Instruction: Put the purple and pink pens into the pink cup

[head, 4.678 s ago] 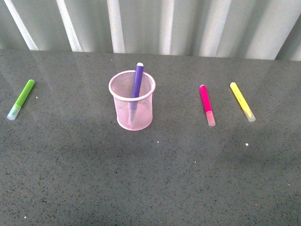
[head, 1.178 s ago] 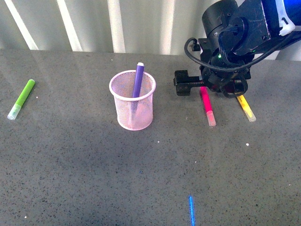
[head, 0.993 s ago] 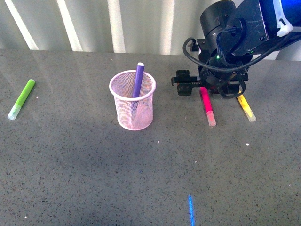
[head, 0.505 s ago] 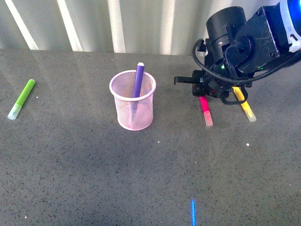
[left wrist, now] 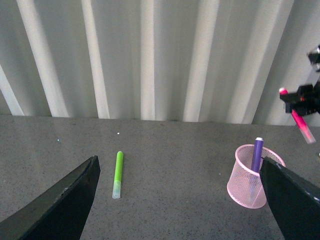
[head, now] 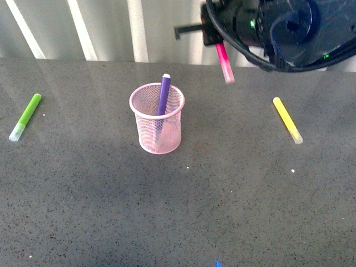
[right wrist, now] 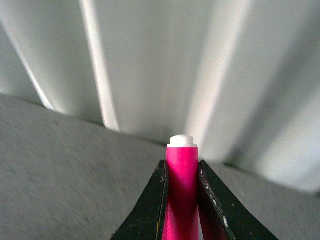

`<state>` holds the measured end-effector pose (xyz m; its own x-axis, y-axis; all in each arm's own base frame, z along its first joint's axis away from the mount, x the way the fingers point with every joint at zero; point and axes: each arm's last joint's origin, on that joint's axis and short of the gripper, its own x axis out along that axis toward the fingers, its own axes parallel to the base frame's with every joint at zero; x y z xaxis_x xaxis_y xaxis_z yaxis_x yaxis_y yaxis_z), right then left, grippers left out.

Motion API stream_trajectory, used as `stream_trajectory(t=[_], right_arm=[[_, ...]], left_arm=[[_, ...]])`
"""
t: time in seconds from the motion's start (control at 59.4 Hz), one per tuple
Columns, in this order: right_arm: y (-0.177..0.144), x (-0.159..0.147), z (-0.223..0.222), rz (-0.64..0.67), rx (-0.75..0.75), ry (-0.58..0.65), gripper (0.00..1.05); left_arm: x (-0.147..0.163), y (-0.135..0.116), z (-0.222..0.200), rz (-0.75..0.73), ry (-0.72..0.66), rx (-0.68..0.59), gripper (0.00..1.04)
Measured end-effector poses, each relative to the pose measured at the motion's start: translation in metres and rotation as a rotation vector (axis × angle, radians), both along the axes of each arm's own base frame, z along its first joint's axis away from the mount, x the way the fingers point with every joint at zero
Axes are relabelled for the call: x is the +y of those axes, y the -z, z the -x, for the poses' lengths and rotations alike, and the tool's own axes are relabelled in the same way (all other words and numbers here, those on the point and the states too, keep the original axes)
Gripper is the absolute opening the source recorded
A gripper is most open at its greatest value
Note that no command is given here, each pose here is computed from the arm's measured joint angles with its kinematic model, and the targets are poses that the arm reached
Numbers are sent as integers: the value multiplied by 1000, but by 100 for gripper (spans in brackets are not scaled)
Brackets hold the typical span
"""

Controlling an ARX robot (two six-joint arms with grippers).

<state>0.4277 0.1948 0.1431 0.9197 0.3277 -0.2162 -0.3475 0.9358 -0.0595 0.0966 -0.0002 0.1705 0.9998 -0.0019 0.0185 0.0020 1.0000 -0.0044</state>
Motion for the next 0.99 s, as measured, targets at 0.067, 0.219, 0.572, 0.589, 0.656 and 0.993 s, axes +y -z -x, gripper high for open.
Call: stream_trajectory(t=[0.067, 0.219, 0.572, 0.589, 0.656, 0.993], right_arm=[[-18, 18, 10, -19, -103, -74, 12], [-22, 50, 25, -5, -181, -157, 12], [13, 89, 30, -20, -157, -210, 12], [14, 91, 30, -25, -156, -213, 12], [17, 95, 32, -37, -147, -215, 12], [23, 93, 32, -82, -110, -168, 12]], left_arm=[[0, 0, 0, 0, 0, 0, 98], [0, 0, 0, 0, 0, 0, 98], [0, 0, 0, 0, 0, 0, 98], [0, 0, 0, 0, 0, 0, 98], [0, 0, 0, 0, 0, 0, 98], [0, 0, 0, 0, 0, 0, 98]])
